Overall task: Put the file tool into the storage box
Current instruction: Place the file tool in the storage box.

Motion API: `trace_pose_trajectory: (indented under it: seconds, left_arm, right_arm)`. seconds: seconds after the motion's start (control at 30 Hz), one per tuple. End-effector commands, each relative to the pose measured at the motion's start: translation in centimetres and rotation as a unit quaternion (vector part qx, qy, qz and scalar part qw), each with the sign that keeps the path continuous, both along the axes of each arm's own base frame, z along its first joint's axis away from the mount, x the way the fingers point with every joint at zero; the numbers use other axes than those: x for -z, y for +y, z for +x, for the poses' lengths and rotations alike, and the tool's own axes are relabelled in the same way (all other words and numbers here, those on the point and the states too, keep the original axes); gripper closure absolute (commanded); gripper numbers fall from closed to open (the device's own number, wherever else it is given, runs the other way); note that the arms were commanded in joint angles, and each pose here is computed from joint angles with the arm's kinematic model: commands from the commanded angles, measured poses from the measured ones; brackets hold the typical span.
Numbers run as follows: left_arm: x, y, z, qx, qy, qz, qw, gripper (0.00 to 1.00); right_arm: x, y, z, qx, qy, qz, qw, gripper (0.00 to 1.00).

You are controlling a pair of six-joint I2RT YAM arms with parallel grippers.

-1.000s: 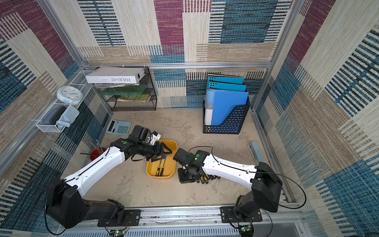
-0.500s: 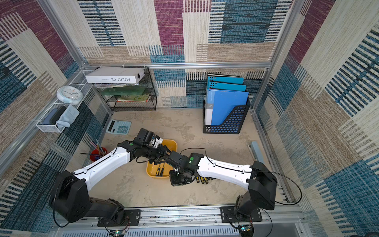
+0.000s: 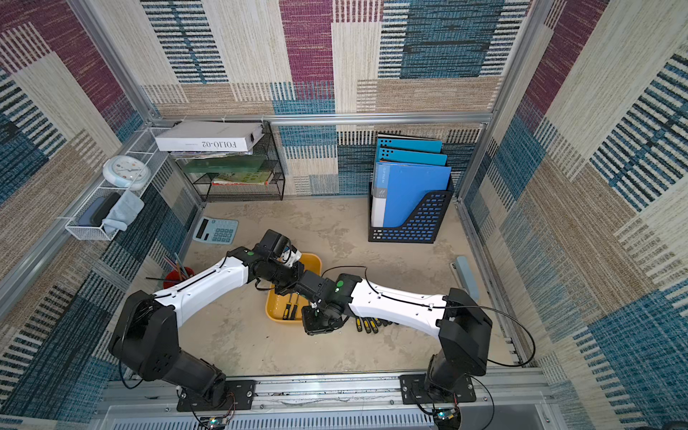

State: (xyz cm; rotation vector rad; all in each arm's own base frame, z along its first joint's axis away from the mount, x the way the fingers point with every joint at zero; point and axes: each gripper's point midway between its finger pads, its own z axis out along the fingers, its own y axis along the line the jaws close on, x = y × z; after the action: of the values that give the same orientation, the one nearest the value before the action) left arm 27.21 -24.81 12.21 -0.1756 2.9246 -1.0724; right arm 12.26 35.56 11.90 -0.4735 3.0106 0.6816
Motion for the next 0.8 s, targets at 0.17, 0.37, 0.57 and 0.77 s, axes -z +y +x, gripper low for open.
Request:
trace_pose_trajectory:
  seconds: [0.17, 0.37, 0.57, 0.77]
  left_arm:
    - [0.0, 0.3, -0.1, 0.029, -0.005, 0.021, 0.999, 1.0]
    - [-2.1, 1.1, 1.0, 0.043, -0.021, 0.02, 0.999, 1.0]
    - [-3.7, 3.9, 3.6, 0.047, -0.046, 0.047, 0.997, 1.0]
    - [-2.1, 4.1, 6.2, 0.065, -0.061, 0.078, 0.993, 1.0]
  right_arm:
    - [-0.9, 1.3, 0.7, -0.012, -0.011, 0.027, 0.999, 0.86]
    - [-2.7, 1.1, 1.7, 0.007, -0.026, 0.046, 0.999, 0.33]
    - [-4.5, -1.3, 3.3, 0.057, -0.029, 0.059, 0.996, 0.23]
    - [-3.0, -5.8, 4.3, 0.139, -0.011, 0.027, 0.99, 0.24]
